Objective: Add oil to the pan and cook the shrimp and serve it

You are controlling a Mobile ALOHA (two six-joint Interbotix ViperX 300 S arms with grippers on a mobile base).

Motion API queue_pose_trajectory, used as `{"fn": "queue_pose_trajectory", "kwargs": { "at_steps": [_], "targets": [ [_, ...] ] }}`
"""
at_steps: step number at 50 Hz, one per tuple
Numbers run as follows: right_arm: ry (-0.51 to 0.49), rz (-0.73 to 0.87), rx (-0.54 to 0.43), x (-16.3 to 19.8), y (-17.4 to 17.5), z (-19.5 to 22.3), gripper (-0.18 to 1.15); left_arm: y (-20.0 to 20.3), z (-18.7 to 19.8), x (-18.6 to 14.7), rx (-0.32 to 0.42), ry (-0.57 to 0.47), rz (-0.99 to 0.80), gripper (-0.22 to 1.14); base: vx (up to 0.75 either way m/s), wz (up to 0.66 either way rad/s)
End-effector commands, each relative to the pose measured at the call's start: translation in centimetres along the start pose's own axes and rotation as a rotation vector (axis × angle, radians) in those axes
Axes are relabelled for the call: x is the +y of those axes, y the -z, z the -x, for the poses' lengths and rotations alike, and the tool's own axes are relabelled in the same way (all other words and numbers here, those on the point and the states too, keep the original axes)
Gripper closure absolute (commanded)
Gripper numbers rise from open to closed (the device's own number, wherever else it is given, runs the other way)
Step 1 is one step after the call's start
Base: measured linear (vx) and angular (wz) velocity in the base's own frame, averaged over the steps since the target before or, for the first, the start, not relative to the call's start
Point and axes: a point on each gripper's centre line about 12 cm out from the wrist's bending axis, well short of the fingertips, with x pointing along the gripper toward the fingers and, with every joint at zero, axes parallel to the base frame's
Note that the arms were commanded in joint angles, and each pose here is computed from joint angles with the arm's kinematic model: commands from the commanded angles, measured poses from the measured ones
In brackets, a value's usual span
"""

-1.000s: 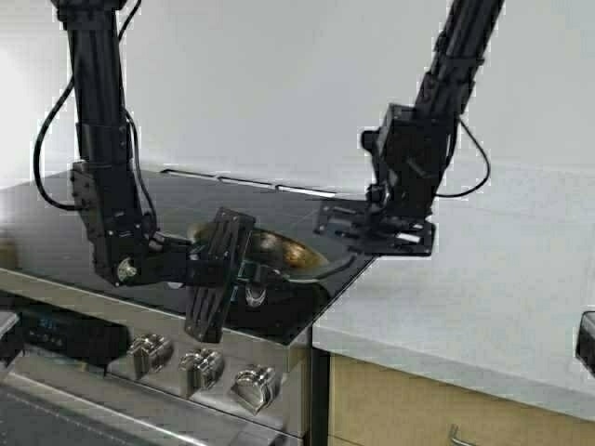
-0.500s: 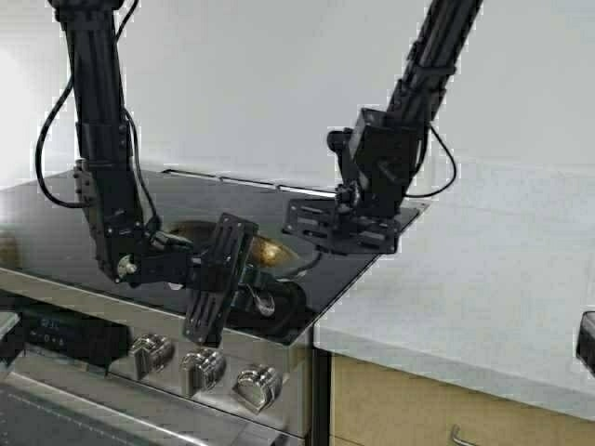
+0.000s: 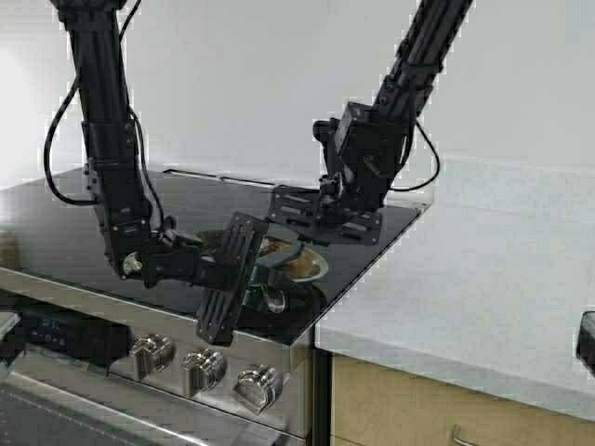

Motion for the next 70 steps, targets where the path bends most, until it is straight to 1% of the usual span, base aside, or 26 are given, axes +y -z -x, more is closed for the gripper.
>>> {"fn": "queue_pose_trajectory", "kwargs": {
  "at_steps": [1, 10, 21, 28, 41, 57, 70],
  "targets": [
    [-0.014, 0.002, 0.017, 1.2, 0.5, 0.4, 0.90, 0.1, -0.5, -2.6, 0.017, 0.062, -0.060, 0.89, 0.00, 0.00],
    [-0.003, -0.020, -0.004, 0.8, -0.8, 0.5, 0.90, 0.2, -0.3, -2.4, 0.021, 0.056, -0.058, 0.89, 0.00, 0.00],
    [-0.010, -0.048, -0.066, 0.8, -4.2, 1.1, 0.90, 0.2, -0.4, -2.5, 0.021, 0.058, -0.059, 0.89, 0.00, 0.00],
    [-0.016, -0.061, -0.094, 0.9, -5.7, 1.3, 0.90, 0.1, -0.4, -2.5, 0.020, 0.059, -0.060, 0.89, 0.00, 0.00],
    [-0.026, -0.066, -0.101, 1.4, -6.4, 1.5, 0.90, 0.1, -0.5, -2.6, 0.020, 0.062, -0.061, 0.89, 0.00, 0.00],
    [-0.057, -0.078, -0.153, 2.6, -9.2, 2.5, 0.90, 0.1, -0.4, -2.5, 0.019, 0.059, -0.059, 0.89, 0.00, 0.00],
    [-0.066, -0.079, -0.145, 3.0, -9.7, 2.5, 0.90, 0.2, -0.4, -2.4, 0.021, 0.056, -0.058, 0.89, 0.00, 0.00]
  ]
}}
